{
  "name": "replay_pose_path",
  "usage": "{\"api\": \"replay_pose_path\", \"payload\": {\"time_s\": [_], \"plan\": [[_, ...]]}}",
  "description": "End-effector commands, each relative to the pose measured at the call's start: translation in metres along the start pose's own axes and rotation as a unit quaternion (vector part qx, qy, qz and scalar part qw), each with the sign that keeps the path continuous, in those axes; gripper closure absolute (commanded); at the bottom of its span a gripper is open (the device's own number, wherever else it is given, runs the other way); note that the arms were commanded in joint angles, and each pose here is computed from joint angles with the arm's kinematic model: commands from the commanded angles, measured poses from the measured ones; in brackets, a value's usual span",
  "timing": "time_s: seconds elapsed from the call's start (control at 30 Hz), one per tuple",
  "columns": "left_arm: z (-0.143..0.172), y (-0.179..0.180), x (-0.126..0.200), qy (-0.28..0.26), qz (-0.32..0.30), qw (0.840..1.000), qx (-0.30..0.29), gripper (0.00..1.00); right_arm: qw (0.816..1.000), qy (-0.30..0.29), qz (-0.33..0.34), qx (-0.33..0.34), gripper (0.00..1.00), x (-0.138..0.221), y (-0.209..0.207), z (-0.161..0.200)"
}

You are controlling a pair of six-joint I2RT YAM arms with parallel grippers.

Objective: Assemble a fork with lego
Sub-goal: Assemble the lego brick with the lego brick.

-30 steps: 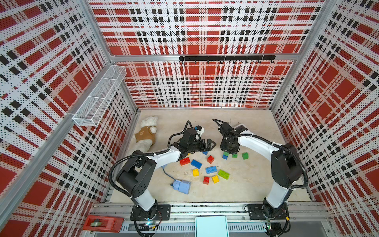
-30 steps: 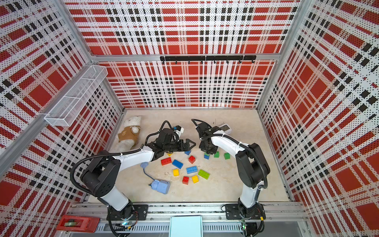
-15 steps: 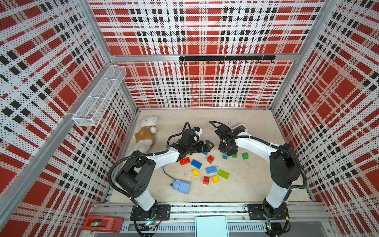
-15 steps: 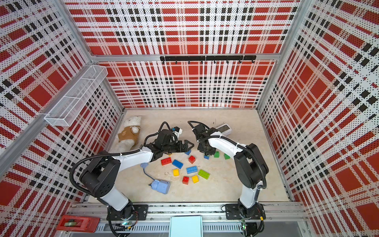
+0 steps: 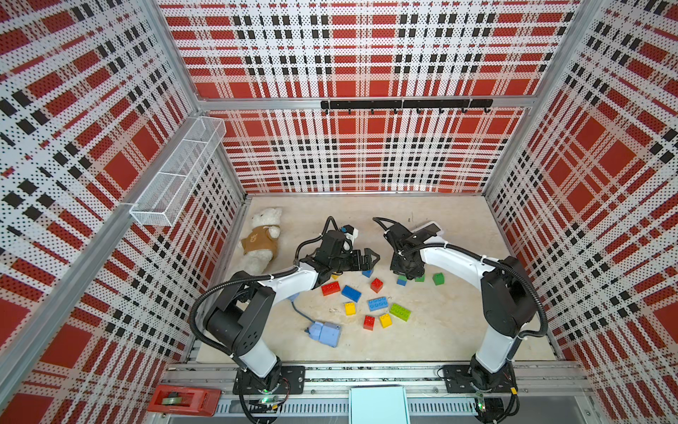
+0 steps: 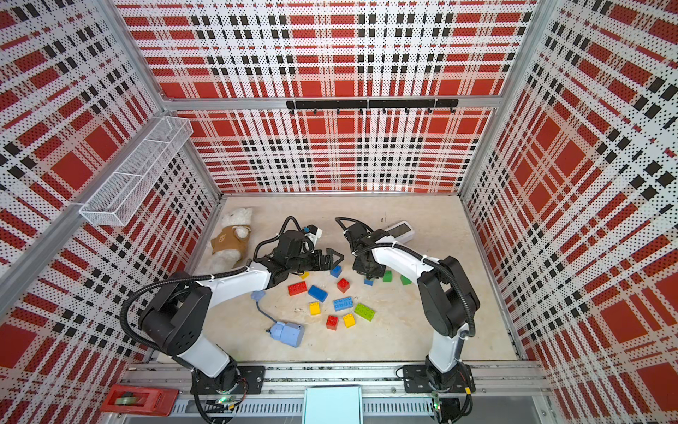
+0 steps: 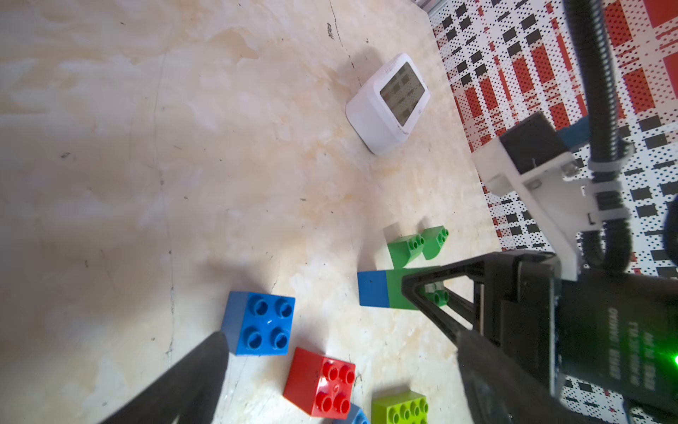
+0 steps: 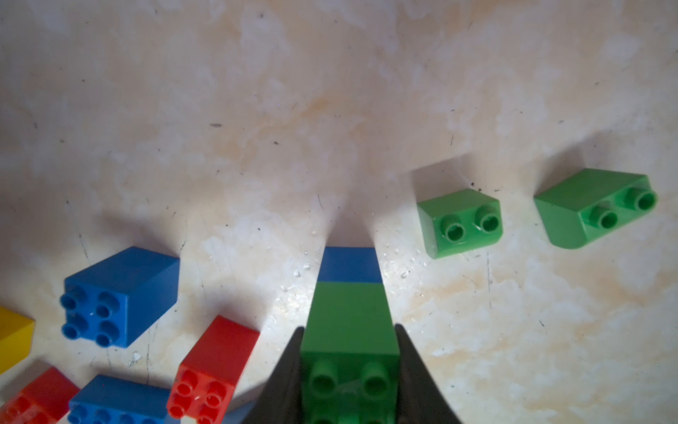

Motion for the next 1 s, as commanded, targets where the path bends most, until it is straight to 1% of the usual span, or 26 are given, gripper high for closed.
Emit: {"api": "replay_pose_path", "payload": {"time_s": [0.0, 0.13, 0.23, 0.4, 0.53, 0.57, 0.6, 0.63, 0.67, 0.7, 0.77, 0.87, 0.97], "plan": [[0.0, 0.0, 0.009, -0.008, 0.002, 1.0, -0.003, 0.0, 0.994, 0.105, 0.009, 0.041, 1.0, -0.043, -0.003, 0.04], [-0.003, 0.002, 0.017, -0.024, -0.004, 1.0, -0.002, 0.0, 0.992, 0.058, -0.019, 0.114, 1.0, -0.041, 0.009, 0.019], [-0.009, 0.007, 0.027, -0.05, -0.018, 0.999, 0.001, 0.0, 0.987, 0.032, -0.031, 0.154, 1.0, -0.036, 0.018, 0.005], [-0.017, 0.02, 0.049, -0.104, -0.05, 0.993, 0.011, 0.0, 0.981, 0.015, -0.073, 0.181, 1.0, -0.029, 0.036, -0.004], [-0.02, 0.023, 0.06, -0.129, -0.061, 0.99, 0.012, 0.0, 0.977, 0.015, -0.071, 0.198, 1.0, -0.029, 0.04, -0.003], [-0.02, 0.022, 0.06, -0.129, -0.061, 0.99, 0.012, 0.01, 0.977, 0.014, -0.071, 0.198, 0.96, -0.028, 0.039, -0.002], [-0.02, 0.022, 0.061, -0.128, -0.061, 0.99, 0.011, 0.01, 0.978, 0.009, -0.073, 0.197, 0.9, -0.026, 0.04, -0.004], [-0.02, 0.02, 0.06, -0.125, -0.06, 0.99, 0.009, 0.0, 0.978, 0.003, -0.076, 0.197, 0.79, -0.023, 0.04, -0.005], [-0.021, 0.02, 0.06, -0.122, -0.061, 0.991, 0.01, 0.0, 0.978, -0.007, -0.079, 0.195, 0.63, -0.018, 0.041, -0.008], [-0.022, 0.019, 0.059, -0.118, -0.066, 0.991, 0.012, 0.0, 0.977, -0.018, -0.083, 0.194, 0.5, -0.011, 0.042, -0.012], [-0.024, 0.016, 0.059, -0.112, -0.072, 0.991, 0.011, 0.0, 0.977, -0.041, -0.088, 0.191, 0.31, 0.003, 0.043, -0.02], [-0.028, 0.011, 0.059, -0.11, -0.072, 0.991, 0.005, 0.0, 0.975, -0.08, -0.099, 0.183, 0.2, 0.025, 0.041, -0.03], [-0.03, 0.004, 0.06, -0.111, -0.074, 0.991, -0.011, 0.0, 0.968, -0.126, -0.112, 0.186, 0.19, 0.041, 0.035, -0.034]]}}
Point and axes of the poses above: each gripper's point midway between its finger pads, its own x axis back along the fingers, its own y axis along the line the jaws close on, z = x × y, the point moved 4 cm from there along x, back along the fingers, and after that the axes turned 15 degrees about x, right-handed, at the moved point
